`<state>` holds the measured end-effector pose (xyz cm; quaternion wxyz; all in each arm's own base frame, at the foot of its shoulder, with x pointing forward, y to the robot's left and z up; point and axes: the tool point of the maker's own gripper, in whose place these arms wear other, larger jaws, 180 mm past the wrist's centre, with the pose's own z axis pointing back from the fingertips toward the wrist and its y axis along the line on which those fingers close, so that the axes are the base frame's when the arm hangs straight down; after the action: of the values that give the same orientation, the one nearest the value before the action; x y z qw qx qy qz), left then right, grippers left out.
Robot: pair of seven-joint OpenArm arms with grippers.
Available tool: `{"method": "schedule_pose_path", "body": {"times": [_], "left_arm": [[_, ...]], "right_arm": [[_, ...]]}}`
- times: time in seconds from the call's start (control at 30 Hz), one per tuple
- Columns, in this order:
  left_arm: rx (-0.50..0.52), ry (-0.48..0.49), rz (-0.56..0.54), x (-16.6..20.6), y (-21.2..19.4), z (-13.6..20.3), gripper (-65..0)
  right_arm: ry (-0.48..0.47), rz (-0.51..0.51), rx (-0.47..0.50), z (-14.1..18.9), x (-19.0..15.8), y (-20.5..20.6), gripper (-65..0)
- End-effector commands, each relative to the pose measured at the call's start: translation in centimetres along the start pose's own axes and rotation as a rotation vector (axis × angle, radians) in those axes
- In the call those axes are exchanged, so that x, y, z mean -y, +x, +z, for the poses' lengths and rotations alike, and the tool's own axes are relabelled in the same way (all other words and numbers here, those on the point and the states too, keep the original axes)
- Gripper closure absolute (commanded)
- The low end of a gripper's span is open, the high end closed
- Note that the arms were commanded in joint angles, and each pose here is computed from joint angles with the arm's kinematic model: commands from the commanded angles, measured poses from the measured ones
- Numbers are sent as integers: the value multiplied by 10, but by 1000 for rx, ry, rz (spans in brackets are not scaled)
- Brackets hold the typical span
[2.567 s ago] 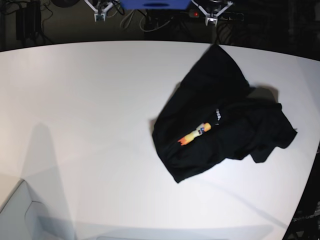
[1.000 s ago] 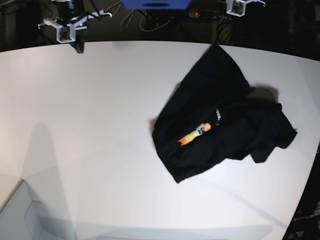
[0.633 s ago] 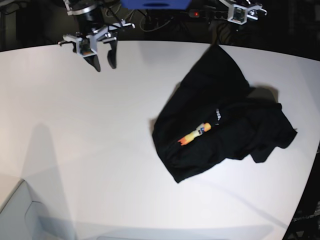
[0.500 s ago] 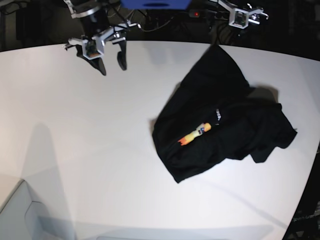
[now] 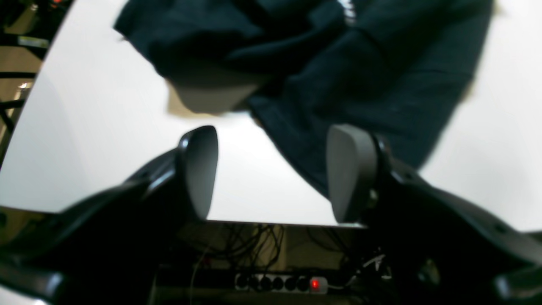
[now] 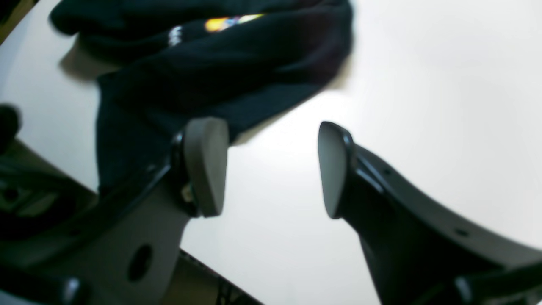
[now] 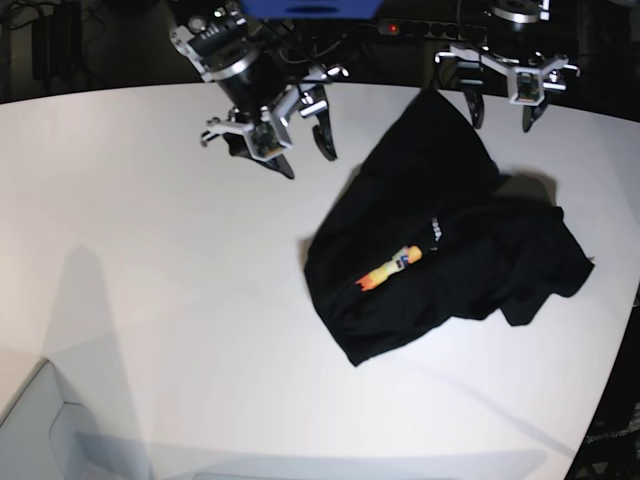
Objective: Layout the t-shirt on the table in an organized manner, then fold the t-shirt properly
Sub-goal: 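Move both grippers out over the crumpled black t-shirt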
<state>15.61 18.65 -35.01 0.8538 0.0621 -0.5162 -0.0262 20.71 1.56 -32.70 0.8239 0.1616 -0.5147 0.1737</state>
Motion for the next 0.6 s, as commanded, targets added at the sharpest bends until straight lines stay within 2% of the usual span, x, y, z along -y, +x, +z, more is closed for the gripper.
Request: {"method": "schedule_pose_path", "body": {"times": [0.0, 0.13, 0.2, 0.33, 0.57], "left_arm": [[11, 4, 31, -2, 4, -4, -398], [-94, -13, 221, -1, -13, -24, -398], [-116, -29, 278, 3, -14, -28, -398], [-102, -6, 297, -7, -8, -29, -398], [20, 220, 268, -97, 25, -31, -399]], "right_arm": [[-2, 4, 35, -3, 0, 9, -348], [14, 8, 15, -15, -6, 1, -348], [15, 9, 9, -16, -6, -1, -348], [14, 14, 11, -18, -4, 0, -348], [33, 13, -32, -26, -12, -17, -348]]}}
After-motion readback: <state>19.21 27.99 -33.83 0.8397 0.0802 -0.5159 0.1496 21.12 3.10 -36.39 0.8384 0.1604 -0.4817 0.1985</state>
